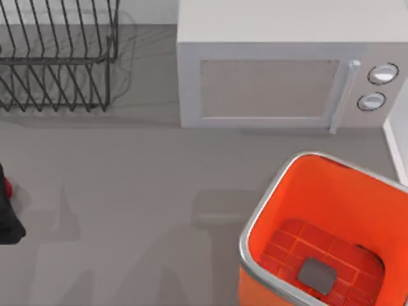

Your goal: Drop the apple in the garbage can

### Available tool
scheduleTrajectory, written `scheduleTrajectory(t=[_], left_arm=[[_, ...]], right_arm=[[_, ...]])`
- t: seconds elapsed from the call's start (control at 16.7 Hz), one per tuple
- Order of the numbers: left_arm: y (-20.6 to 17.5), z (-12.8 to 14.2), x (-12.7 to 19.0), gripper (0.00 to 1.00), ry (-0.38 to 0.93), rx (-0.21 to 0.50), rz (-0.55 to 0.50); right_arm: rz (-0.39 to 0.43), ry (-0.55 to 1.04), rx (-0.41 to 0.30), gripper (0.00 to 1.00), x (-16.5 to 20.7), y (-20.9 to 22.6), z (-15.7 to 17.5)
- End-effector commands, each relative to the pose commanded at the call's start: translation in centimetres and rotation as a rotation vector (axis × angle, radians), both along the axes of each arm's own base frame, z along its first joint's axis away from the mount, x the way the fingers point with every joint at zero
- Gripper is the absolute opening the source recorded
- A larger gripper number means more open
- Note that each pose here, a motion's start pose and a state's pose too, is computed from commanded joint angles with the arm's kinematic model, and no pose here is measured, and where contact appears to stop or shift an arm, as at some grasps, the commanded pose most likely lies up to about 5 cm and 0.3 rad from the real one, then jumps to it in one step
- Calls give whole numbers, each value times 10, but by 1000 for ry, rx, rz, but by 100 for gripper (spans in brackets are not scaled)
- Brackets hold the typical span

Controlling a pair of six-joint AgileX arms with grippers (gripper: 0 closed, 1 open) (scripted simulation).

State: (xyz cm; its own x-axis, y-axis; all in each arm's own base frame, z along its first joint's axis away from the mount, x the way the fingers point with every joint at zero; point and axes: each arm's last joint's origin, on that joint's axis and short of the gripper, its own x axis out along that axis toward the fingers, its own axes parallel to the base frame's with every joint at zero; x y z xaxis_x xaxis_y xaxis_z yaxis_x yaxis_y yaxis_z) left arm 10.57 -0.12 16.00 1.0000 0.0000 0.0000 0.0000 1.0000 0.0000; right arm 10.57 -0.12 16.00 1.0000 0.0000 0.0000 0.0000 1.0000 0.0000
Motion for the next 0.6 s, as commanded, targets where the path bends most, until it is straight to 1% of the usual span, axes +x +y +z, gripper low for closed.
scheduleTrajectory(t=[0.18,0.3,0.48,0.6], left_arm=[[0,2,0,100,8,7,0],[0,11,1,100,46,39,0],[1,35,6,100,170,124,1],[2,53,18,100,302,197,-4]], right_arm=[[0,0,0,100,0,0,0],[0,0,0,100,0,0,0],[0,0,0,100,0,0,0],[0,0,0,100,0,0,0]])
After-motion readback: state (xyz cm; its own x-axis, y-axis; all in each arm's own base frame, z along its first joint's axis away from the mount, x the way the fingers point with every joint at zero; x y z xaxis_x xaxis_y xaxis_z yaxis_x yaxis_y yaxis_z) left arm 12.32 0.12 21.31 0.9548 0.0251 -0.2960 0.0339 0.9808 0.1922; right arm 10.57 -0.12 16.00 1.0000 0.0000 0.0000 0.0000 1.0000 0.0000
